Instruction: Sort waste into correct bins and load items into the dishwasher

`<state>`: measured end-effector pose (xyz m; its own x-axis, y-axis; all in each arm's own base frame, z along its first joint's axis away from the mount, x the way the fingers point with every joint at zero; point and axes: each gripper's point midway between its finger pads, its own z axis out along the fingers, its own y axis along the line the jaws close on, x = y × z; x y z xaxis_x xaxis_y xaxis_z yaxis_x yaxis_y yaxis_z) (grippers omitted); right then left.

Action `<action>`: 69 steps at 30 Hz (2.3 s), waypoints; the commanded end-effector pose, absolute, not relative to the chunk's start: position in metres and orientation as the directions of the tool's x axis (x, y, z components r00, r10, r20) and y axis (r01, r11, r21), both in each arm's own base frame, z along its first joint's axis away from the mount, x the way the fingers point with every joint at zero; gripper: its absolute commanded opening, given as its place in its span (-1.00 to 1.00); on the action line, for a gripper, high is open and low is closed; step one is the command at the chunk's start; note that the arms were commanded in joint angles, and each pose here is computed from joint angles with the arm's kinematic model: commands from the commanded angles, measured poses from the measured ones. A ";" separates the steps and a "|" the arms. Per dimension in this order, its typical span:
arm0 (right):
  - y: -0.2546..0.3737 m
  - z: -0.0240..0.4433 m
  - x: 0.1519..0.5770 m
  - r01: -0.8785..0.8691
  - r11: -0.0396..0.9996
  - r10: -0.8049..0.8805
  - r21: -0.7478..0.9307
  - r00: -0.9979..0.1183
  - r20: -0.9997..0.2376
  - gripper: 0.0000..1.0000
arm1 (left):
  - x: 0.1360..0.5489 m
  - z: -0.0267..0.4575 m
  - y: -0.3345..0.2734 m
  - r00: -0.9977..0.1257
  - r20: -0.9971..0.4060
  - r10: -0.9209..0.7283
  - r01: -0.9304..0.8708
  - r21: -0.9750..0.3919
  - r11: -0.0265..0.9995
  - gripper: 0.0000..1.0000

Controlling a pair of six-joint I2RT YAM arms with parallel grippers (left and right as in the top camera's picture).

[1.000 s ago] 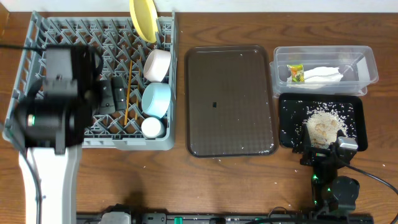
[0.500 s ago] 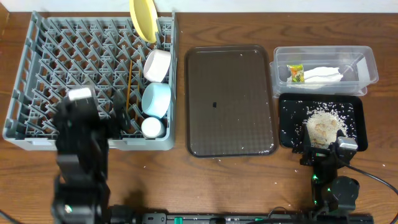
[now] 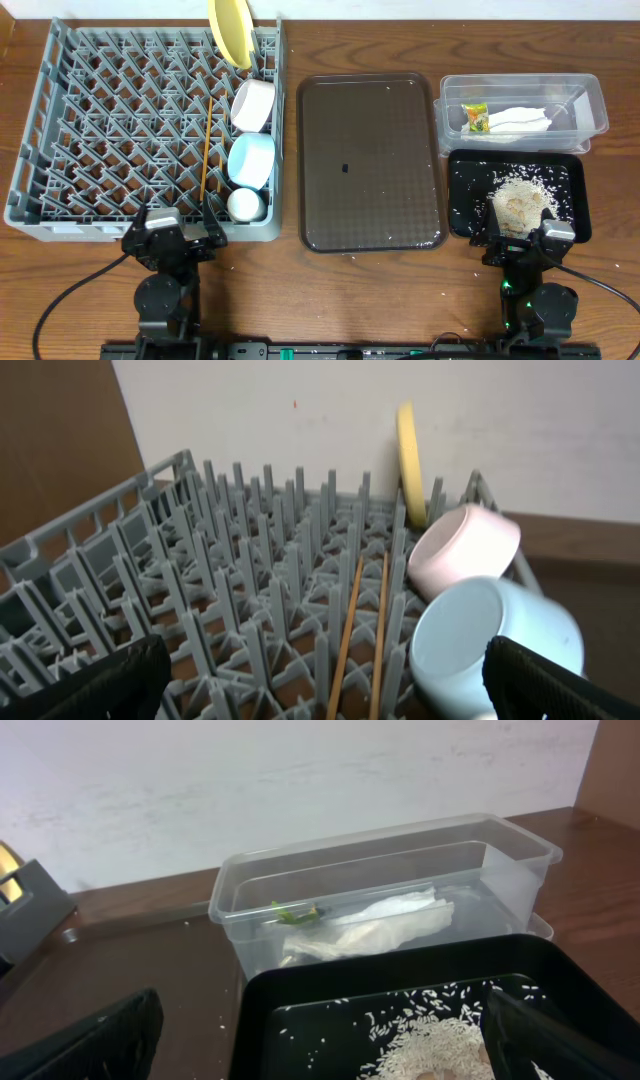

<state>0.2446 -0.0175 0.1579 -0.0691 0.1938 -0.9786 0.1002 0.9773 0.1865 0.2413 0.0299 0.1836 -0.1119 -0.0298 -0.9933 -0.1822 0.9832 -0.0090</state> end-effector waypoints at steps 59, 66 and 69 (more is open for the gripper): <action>-0.015 0.157 0.245 0.089 0.981 0.179 0.173 -0.069 -0.981 0.98 | 0.243 0.137 0.021 -0.156 -0.987 0.028 -0.121 0.047 0.992 0.99; -0.015 0.157 0.245 0.089 0.981 0.179 0.173 -0.069 -0.981 0.99 | 0.243 0.137 0.021 -0.156 -0.987 0.028 -0.121 0.047 0.992 0.99; -0.015 0.157 0.245 0.089 0.981 0.179 0.173 -0.069 -0.981 0.98 | 0.243 0.137 0.021 -0.156 -0.987 0.028 -0.121 0.047 0.992 0.99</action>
<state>0.2446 -0.0175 0.1580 -0.0687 0.1938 -0.9786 0.1002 0.9773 0.1865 0.2441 0.0191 0.1545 -0.0980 0.0146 -0.9951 -0.1154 0.9930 0.0260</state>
